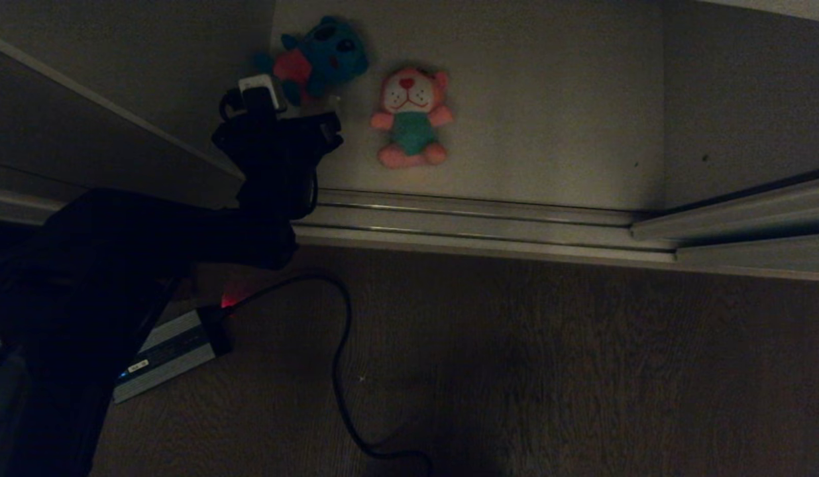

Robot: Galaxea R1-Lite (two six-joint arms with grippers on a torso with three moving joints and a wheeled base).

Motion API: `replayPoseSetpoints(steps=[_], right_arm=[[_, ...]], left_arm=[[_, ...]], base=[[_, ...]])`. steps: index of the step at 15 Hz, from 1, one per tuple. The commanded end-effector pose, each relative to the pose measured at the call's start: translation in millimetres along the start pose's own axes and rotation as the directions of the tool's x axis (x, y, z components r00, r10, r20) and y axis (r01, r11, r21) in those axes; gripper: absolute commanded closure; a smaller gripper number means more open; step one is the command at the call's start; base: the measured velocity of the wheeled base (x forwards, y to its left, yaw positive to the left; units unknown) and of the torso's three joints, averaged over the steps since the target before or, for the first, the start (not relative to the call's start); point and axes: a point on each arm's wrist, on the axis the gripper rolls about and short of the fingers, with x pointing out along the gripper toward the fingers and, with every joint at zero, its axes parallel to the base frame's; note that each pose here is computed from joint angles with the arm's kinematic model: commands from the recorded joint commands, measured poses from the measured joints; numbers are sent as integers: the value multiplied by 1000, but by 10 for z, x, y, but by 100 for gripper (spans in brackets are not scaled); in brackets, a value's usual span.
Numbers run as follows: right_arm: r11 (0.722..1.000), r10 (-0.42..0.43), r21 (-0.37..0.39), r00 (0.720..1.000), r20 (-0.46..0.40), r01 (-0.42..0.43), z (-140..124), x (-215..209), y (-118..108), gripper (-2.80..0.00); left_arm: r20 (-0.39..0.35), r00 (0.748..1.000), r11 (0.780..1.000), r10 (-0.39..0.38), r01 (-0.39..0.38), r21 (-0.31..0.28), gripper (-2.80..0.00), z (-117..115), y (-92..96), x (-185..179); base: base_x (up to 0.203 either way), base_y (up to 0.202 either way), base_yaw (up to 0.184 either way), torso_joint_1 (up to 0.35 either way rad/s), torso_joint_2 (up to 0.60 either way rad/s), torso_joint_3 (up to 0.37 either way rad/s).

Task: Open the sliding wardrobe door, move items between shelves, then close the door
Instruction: Place the blue doll on the higher shelf

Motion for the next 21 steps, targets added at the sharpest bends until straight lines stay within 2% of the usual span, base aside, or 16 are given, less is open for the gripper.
replayPoseSetpoints(steps=[1,7,10,12,14,21], right_arm=[[1000,1,0,1000,-3,-1,-8,2,0,0],[1000,1,0,1000,-3,-1,-8,2,0,0],[1000,1,0,1000,-3,-1,-8,2,0,0],[1000,1,0,1000,-3,-1,-8,2,0,0],[1000,1,0,1000,-3,-1,-8,2,0,0],[1000,1,0,1000,-1,-1,-9,1,0,0]], left_arm=[[16,1000,1000,0,0,3,-280,-19,-14,22],[18,1000,1000,11,-11,6,-280,-48,-15,26],[32,999,1000,12,-12,4,-280,-50,-14,51],[35,999,1000,15,-15,21,-280,-142,3,80],[23,1000,997,18,-20,75,-280,-298,67,95],[5,999,995,32,-32,94,-280,-425,190,103]], base=[[0,0,0,0,0,0],[131,0,-1,1,2,3],[0,0,0,0,0,0],[0,0,0,0,0,0],[0,0,0,0,0,0],[0,0,0,0,0,0]])
